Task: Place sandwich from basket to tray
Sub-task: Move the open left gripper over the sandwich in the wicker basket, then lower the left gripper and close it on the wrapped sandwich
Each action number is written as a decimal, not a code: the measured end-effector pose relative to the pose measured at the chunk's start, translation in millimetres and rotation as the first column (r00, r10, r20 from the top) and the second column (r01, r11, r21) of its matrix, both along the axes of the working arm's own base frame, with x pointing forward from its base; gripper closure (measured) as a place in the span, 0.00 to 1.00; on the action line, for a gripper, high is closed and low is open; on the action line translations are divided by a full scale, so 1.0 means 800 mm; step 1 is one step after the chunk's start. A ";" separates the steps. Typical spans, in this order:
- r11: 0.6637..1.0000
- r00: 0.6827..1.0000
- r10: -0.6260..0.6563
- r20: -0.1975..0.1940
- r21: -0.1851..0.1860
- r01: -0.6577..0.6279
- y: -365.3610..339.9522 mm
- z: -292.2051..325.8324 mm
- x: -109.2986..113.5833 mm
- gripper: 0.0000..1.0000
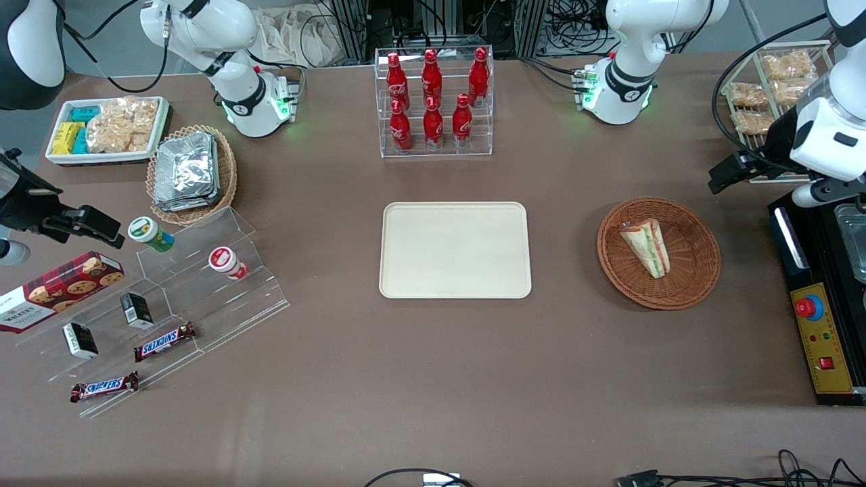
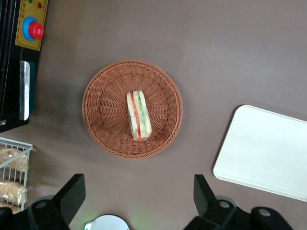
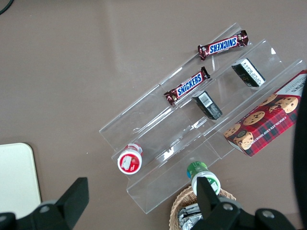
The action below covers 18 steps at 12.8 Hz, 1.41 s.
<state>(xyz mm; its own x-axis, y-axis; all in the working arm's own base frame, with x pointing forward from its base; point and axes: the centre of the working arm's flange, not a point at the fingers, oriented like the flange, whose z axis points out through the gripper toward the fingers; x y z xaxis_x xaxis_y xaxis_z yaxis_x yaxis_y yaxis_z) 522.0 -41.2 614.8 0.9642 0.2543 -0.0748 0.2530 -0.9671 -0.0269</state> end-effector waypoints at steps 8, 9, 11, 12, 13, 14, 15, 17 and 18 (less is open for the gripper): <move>0.997 0.995 0.073 -0.065 0.005 -0.072 0.051 -0.060 -0.003 0.00; 0.996 0.994 0.092 -0.051 0.002 -0.092 0.068 -0.085 -0.009 0.00; 0.992 0.991 0.127 -0.038 0.002 -0.127 0.081 -0.136 -0.034 0.00; 0.988 0.988 0.153 -0.031 0.005 -0.153 0.080 -0.160 -0.044 0.00; 0.984 0.984 0.177 -0.029 0.008 -0.177 0.077 -0.184 -0.052 0.00; 0.979 0.979 0.203 -0.025 0.011 -0.203 0.075 -0.210 -0.057 0.00; 0.974 0.974 0.226 -0.013 0.013 -0.226 0.070 -0.235 -0.062 0.00; 0.968 0.967 0.252 0.028 0.012 -0.252 0.054 -0.297 -0.074 0.00; 0.967 0.966 0.256 0.032 0.014 -0.256 0.043 -0.330 -0.079 0.00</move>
<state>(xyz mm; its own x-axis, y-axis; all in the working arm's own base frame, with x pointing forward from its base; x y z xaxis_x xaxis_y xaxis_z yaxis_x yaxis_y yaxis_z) 458.6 -6.4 351.1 0.8686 0.4939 -0.0400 0.4929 -0.8695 -0.0321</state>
